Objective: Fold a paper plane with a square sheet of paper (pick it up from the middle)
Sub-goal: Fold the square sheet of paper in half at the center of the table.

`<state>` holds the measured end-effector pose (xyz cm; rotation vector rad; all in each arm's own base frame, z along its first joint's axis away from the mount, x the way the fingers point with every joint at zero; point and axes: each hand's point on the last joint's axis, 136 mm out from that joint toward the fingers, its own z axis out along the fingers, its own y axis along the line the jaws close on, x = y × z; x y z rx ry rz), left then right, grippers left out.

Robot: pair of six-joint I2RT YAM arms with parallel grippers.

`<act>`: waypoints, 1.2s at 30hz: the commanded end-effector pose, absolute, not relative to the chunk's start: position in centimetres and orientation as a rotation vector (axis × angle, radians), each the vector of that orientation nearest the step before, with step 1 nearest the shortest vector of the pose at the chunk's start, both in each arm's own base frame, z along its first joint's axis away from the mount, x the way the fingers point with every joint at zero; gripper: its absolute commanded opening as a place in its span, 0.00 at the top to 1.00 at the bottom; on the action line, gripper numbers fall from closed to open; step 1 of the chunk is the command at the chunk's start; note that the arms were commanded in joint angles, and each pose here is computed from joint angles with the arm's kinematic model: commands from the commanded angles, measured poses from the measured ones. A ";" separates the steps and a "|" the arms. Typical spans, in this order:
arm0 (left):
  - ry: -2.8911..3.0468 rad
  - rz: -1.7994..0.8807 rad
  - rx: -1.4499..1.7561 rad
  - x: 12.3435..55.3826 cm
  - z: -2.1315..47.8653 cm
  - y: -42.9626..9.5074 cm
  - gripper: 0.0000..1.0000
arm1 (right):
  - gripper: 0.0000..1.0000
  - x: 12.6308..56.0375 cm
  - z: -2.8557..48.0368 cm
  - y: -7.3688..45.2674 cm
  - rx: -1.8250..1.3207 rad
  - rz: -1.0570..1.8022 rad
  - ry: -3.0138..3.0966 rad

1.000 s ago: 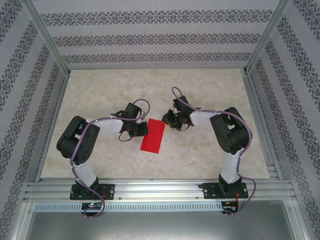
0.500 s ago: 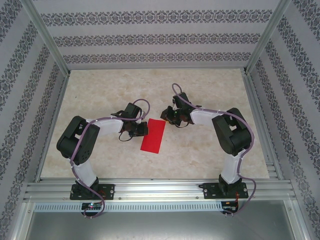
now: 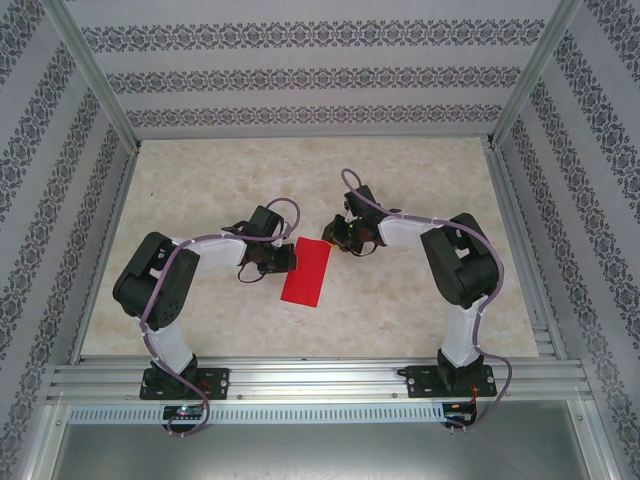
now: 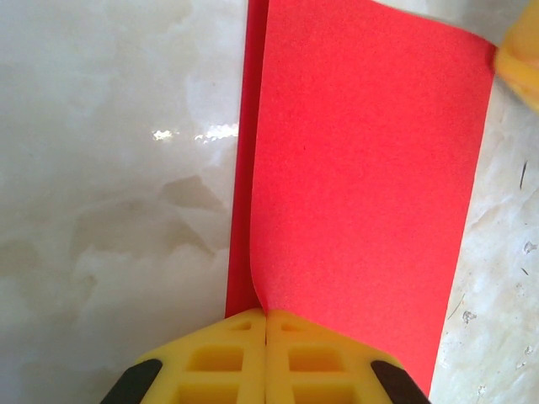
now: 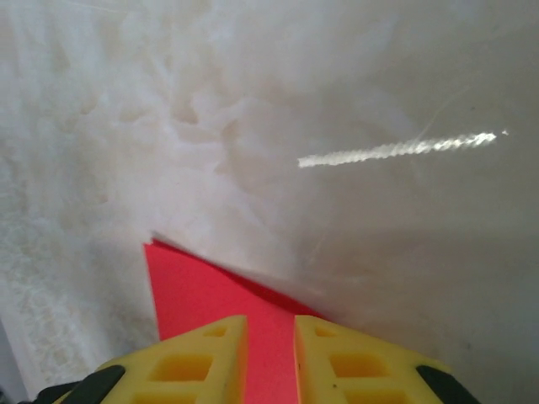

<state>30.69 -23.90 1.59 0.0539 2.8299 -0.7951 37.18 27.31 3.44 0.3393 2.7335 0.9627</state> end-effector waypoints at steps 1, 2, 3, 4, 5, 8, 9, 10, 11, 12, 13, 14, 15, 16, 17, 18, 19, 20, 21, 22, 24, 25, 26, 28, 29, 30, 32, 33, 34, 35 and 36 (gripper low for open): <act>3.004 -0.594 0.047 27.2 -2.1 -21.1 0.93 | 0.77 37.9 8.1 28.8 0.254 1.058 2.624; 3.004 -0.595 0.049 27.2 -2.1 -21.2 0.93 | 0.77 37.6 8.1 29.2 0.265 1.084 2.615; 3.003 -0.596 0.048 27.2 -2.1 -21.2 0.93 | 0.77 37.1 8.1 29.9 0.277 1.142 2.600; 3.005 -0.596 0.045 27.2 -2.1 -21.2 0.93 | 0.77 36.8 7.8 30.3 0.302 1.180 2.586; 3.006 -0.596 0.045 27.2 -2.1 -21.2 0.93 | 0.77 36.6 7.3 30.5 0.321 1.183 2.587; 3.004 -0.607 0.047 27.3 -2.1 -21.3 0.93 | 0.77 35.7 4.8 30.3 0.358 1.121 2.643; 3.006 -0.607 0.048 27.2 -2.1 -21.3 0.93 | 0.76 35.5 4.4 30.6 0.350 1.120 2.652; 3.006 -0.604 0.051 27.3 -2.0 -21.3 0.93 | 0.76 35.1 3.7 30.8 0.340 1.097 2.673; 3.008 -0.597 0.055 27.2 -2.0 -21.2 0.93 | 0.77 34.8 2.8 30.5 0.342 1.046 2.698; 3.008 -0.597 0.055 27.2 -2.0 -21.2 0.93 | 0.76 34.6 2.1 30.2 0.348 1.004 2.718; 3.006 -0.595 0.054 27.2 -2.0 -21.2 0.93 | 0.76 34.3 1.5 30.0 0.359 0.969 2.733; 3.005 -0.599 0.054 27.2 -2.0 -21.2 0.93 | 0.76 34.2 1.2 30.0 0.362 0.972 2.730; 3.006 -0.598 0.054 27.2 -2.0 -21.2 0.93 | 0.77 34.1 1.1 30.0 0.370 0.978 2.733; 3.007 -0.601 0.052 27.2 -2.0 -21.3 0.93 | 0.76 34.1 1.1 29.9 0.374 0.981 2.732; 3.006 -0.600 0.054 27.3 -2.0 -21.3 0.93 | 0.76 34.1 1.3 29.7 0.375 0.978 2.736; 3.008 -0.599 0.055 27.3 -2.0 -21.3 0.93 | 0.76 34.1 1.9 29.7 0.367 0.988 2.728; 3.007 -0.600 0.055 27.3 -1.9 -21.3 0.93 | 0.76 34.2 2.8 29.7 0.347 1.001 2.709; 3.006 -0.600 0.053 27.3 -1.9 -21.3 0.93 | 0.76 34.2 3.9 29.7 0.327 1.003 2.692; 3.003 -0.605 0.055 27.4 -1.8 -21.4 0.93 | 0.76 34.2 4.6 29.6 0.316 1.003 2.680; 3.002 -0.607 0.054 27.4 -1.8 -21.4 0.93 | 0.76 34.0 5.6 29.6 0.299 1.014 2.665; 3.004 -0.604 0.054 27.5 -1.9 -21.4 0.93 | 0.75 33.4 6.5 29.7 0.282 1.035 2.647; 3.005 -0.605 0.055 27.5 -1.9 -21.4 0.93 | 0.75 32.9 6.5 29.8 0.282 1.045 2.646; 3.005 -0.606 0.053 27.5 -2.0 -21.4 0.93 | 0.75 32.3 6.3 29.9 0.279 1.055 2.651; 3.005 -0.607 0.057 27.4 -2.0 -21.5 0.93 | 0.75 31.4 5.4 30.1 0.288 1.070 2.668; 3.007 -0.605 0.056 27.4 -2.0 -21.4 0.93 | 0.75 30.8 4.8 30.2 0.297 1.075 2.677; 3.008 -0.603 0.056 27.4 -2.0 -21.4 0.93 | 0.75 30.3 4.1 30.1 0.306 1.073 2.690; 3.009 -0.604 0.057 27.3 -2.0 -21.4 0.93 | 0.75 29.4 2.9 30.2 0.313 1.069 2.709; 3.012 -0.602 0.056 27.3 -2.1 -21.3 0.93 | 0.75 28.9 2.3 30.1 0.317 1.069 2.722; 3.013 -0.600 0.060 27.3 -2.1 -21.3 0.93 | 0.75 28.5 1.8 30.2 0.313 1.067 2.734; 3.012 -0.602 0.057 27.3 -2.1 -21.4 0.93 | 0.76 28.3 1.2 30.1 0.316 1.061 2.747; 3.015 -0.600 0.059 27.2 -2.2 -21.3 0.93 | 0.76 28.0 0.9 30.0 0.318 1.053 2.759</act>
